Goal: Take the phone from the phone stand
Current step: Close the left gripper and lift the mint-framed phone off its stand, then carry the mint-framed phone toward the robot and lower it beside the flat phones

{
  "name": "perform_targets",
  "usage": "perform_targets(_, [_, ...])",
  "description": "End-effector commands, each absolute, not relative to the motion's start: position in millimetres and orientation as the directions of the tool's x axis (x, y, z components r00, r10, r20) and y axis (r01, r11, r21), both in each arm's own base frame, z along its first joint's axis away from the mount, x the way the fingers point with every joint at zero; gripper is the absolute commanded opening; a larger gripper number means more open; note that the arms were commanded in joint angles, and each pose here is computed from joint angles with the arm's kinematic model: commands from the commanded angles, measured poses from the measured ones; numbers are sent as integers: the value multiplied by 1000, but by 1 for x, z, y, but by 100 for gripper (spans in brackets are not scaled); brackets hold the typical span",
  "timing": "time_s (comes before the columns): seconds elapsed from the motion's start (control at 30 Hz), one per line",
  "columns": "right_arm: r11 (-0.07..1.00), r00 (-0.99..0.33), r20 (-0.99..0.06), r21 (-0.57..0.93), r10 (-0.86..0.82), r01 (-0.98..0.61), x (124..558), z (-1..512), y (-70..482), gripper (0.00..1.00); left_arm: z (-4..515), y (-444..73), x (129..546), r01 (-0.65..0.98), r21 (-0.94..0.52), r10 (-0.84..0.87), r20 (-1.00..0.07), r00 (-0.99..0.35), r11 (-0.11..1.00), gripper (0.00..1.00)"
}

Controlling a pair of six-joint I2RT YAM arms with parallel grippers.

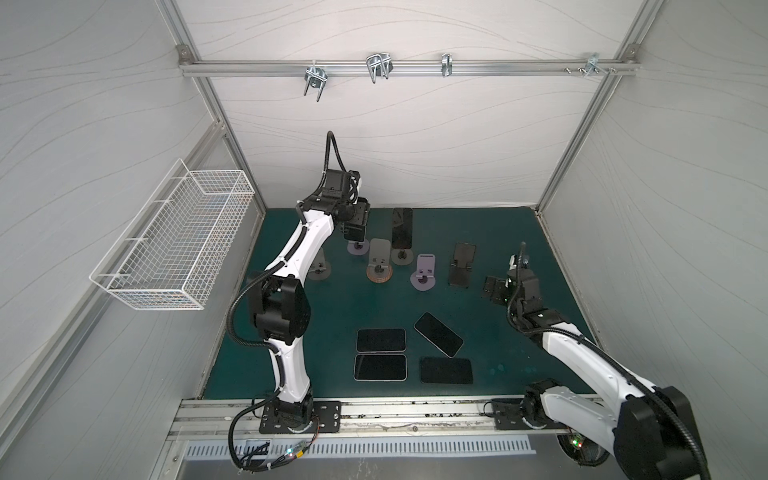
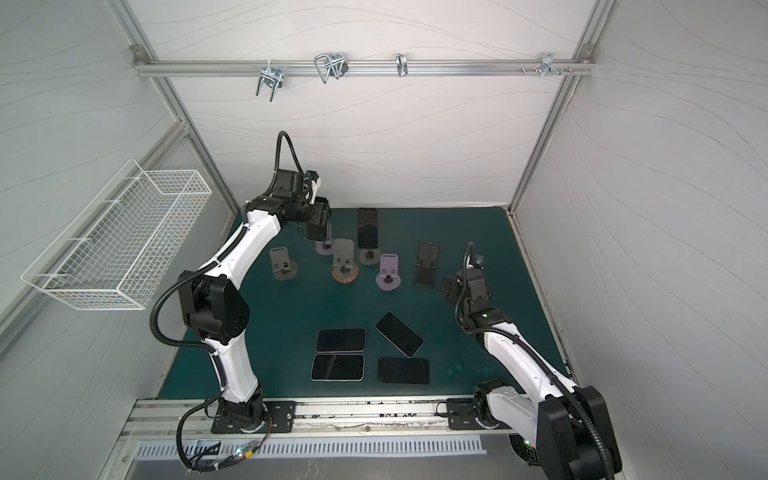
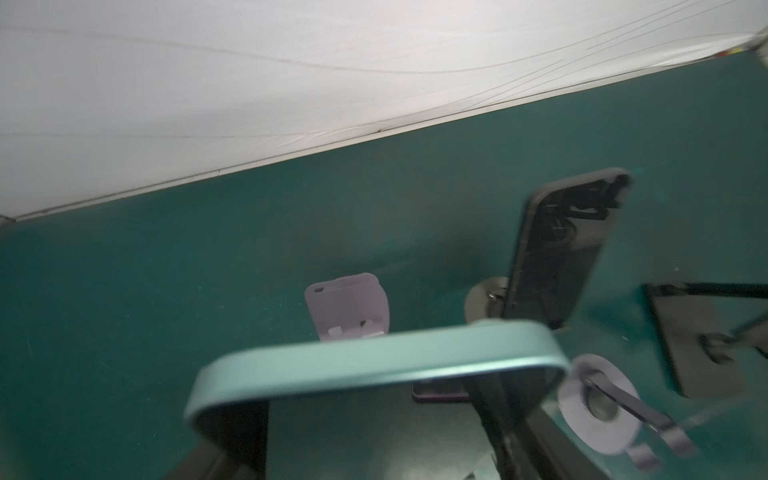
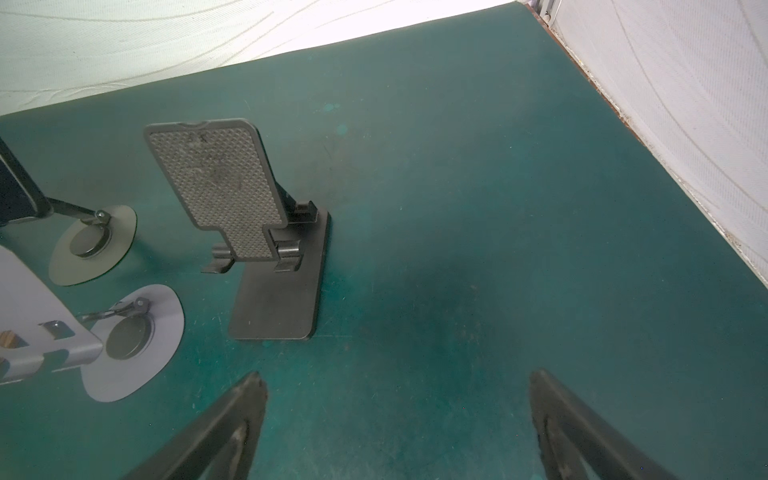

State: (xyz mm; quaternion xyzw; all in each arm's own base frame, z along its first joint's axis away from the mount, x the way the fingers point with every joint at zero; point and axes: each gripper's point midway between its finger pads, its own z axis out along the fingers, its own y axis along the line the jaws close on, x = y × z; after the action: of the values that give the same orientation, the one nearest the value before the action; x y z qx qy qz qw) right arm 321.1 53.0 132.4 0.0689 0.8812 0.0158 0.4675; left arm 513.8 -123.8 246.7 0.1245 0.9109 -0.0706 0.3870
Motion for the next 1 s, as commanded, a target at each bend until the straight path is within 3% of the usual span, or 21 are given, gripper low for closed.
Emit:
perform_targets(0.0, [990,-543,-829,91,135,108,323,134,51,99,275,-132,498,355,-31,211,-755,-620,934,70])
perform_targets(0.33, [989,-538,-831,91,141,118,321,134,49,99,256,-162,427,575,-149,318,-710,-629,804,70])
perform_targets(0.7, [989,-537,-832,92,141,118,321,135,49,99,208,-206,347,820,-166,509,-711,-485,548,71])
perform_targets(0.97, [989,-538,-831,92,140,116,321,135,50,99,170,-219,324,894,-140,598,-698,-394,425,71])
